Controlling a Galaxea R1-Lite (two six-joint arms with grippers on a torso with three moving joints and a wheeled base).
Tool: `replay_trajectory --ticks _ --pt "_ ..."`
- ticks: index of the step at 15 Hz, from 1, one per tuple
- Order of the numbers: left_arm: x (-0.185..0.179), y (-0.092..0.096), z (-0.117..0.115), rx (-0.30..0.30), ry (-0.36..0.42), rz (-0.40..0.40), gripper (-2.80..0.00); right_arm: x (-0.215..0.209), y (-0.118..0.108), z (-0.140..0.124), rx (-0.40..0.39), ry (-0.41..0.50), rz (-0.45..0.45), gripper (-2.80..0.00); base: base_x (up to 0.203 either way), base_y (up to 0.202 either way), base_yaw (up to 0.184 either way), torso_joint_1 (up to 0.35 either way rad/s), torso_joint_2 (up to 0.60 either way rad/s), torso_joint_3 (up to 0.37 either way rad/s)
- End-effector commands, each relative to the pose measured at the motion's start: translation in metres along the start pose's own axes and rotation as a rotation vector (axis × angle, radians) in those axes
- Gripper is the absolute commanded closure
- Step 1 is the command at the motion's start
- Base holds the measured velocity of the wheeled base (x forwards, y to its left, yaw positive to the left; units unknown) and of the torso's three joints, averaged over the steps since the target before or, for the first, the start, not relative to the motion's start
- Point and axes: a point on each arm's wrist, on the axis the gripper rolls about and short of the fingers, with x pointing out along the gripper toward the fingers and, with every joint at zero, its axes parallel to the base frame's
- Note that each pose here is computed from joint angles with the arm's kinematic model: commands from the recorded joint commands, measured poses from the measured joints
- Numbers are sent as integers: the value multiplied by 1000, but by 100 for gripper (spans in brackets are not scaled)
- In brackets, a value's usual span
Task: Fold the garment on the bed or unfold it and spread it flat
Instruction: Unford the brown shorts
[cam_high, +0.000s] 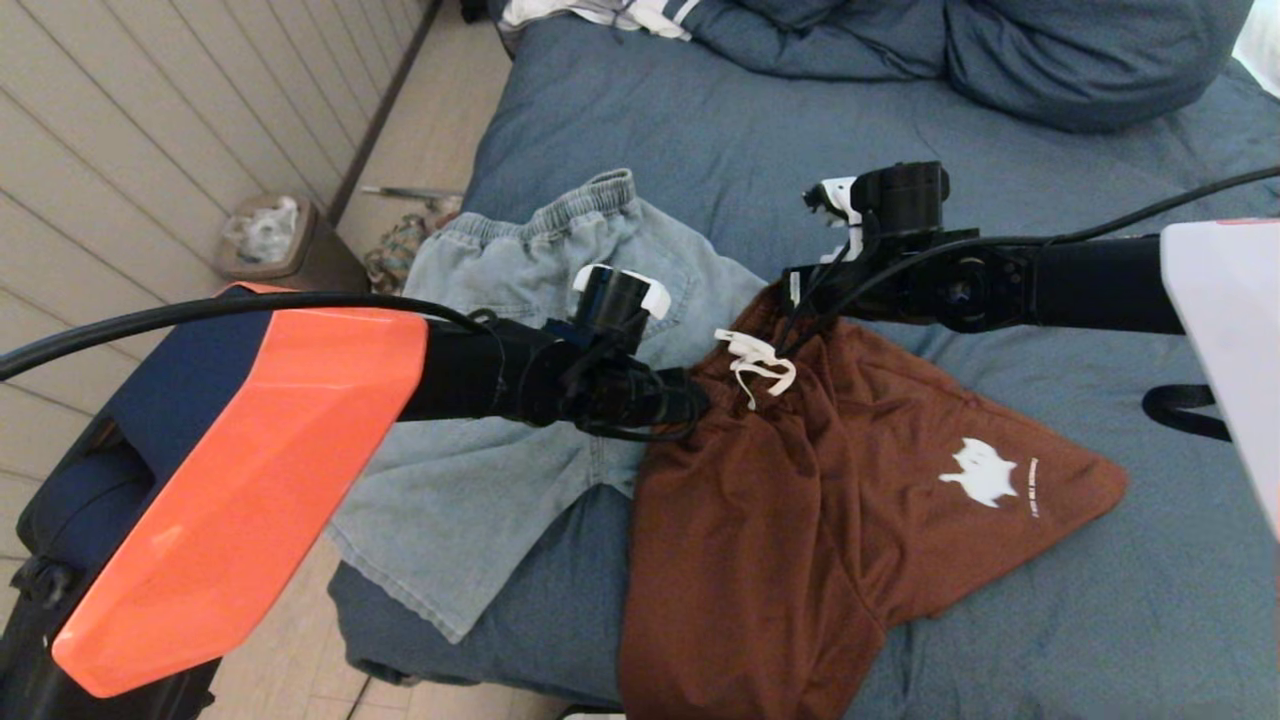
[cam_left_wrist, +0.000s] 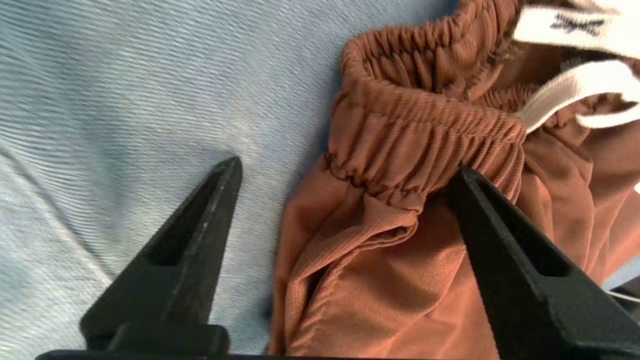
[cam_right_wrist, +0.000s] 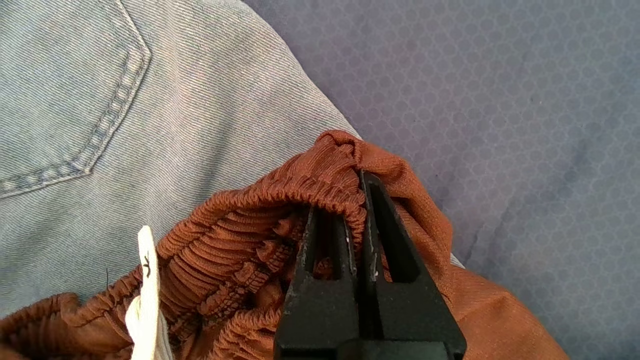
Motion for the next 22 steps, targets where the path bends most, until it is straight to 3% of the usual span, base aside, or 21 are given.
replay_trajectory --ticks 1,2,3,8,11,18,22 --pt "2 -6 -5 6 14 -8 -280 -2 0 1 0 -4 -1 0 0 0 0 0 0 0" --pt "2 -8 -7 10 17 -10 -280 -3 0 0 -1 2 1 0 0 0 0 0 0 0" --pt "2 -8 -6 10 17 -11 0 -4 0 -1 -1 4 1 0 0 0 0 0 0 0" --pt "-6 -12 2 0 -12 -22 0 -1 0 -4 -2 -57 -3 0 0 0 0 0 0 0" --pt "-13 -13 9 1 -63 22 0 -1 1 -4 0 -59 -1 0 0 0 0 0 0 0" --pt "-74 0 55 -32 -212 35 0 -3 -2 11 14 -117 -10 0 0 0 0 0 0 0" --pt "-89 15 72 -50 -262 60 0 17 -1 22 36 -250 -123 0 0 0 0 0 0 0"
